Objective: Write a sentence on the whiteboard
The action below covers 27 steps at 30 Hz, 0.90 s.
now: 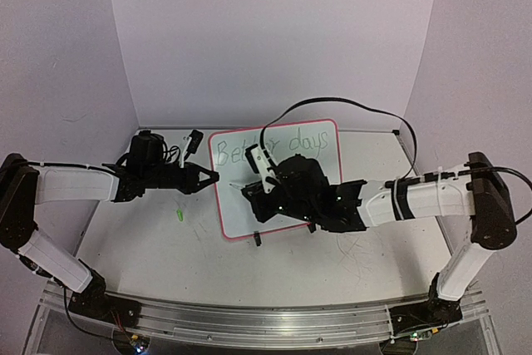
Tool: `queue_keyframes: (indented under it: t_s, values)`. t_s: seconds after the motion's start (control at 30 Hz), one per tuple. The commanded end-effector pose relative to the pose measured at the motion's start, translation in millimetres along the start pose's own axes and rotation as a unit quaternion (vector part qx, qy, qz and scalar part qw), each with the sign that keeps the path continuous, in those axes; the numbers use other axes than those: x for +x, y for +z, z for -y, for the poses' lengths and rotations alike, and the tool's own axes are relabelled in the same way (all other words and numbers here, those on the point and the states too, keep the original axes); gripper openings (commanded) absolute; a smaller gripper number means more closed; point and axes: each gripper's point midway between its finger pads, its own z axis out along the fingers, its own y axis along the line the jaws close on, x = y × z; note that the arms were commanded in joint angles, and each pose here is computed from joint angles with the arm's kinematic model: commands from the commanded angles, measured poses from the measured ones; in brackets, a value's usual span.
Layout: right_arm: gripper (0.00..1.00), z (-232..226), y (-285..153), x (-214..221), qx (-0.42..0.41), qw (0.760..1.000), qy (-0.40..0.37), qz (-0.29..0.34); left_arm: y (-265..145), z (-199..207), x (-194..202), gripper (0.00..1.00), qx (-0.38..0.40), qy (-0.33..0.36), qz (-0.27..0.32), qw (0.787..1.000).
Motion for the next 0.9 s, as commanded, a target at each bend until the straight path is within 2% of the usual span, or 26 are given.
queue_keyframes:
  t_s: [0.0, 0.1, 0.4, 0.87]
  values:
    - [0.00, -28.0, 12.3, -17.0, -0.021, 0.999, -0.029, 0.013, 3.7, -13.7, -4.1, 0.00, -0.045, 0.029, -0.002, 0.999]
    - [0.00, -30.9, 18.8, -16.0, -0.018, 0.999, -0.031, 0.009, 3.3, -13.4, -4.6, 0.00, -0.045, 0.031, -0.001, 0.999]
    - [0.00, -3.8, 22.0, -16.2, 0.063, 0.998, -0.019, 0.012, 2.9, -14.5, -2.2, 0.00, -0.048, 0.032, -0.004, 0.998]
    - [0.00, -3.8, 33.6, -9.5, 0.069, 0.997, -0.023, 0.004, 2.7, -14.7, -2.8, 0.00, -0.050, 0.034, -0.006, 0.998]
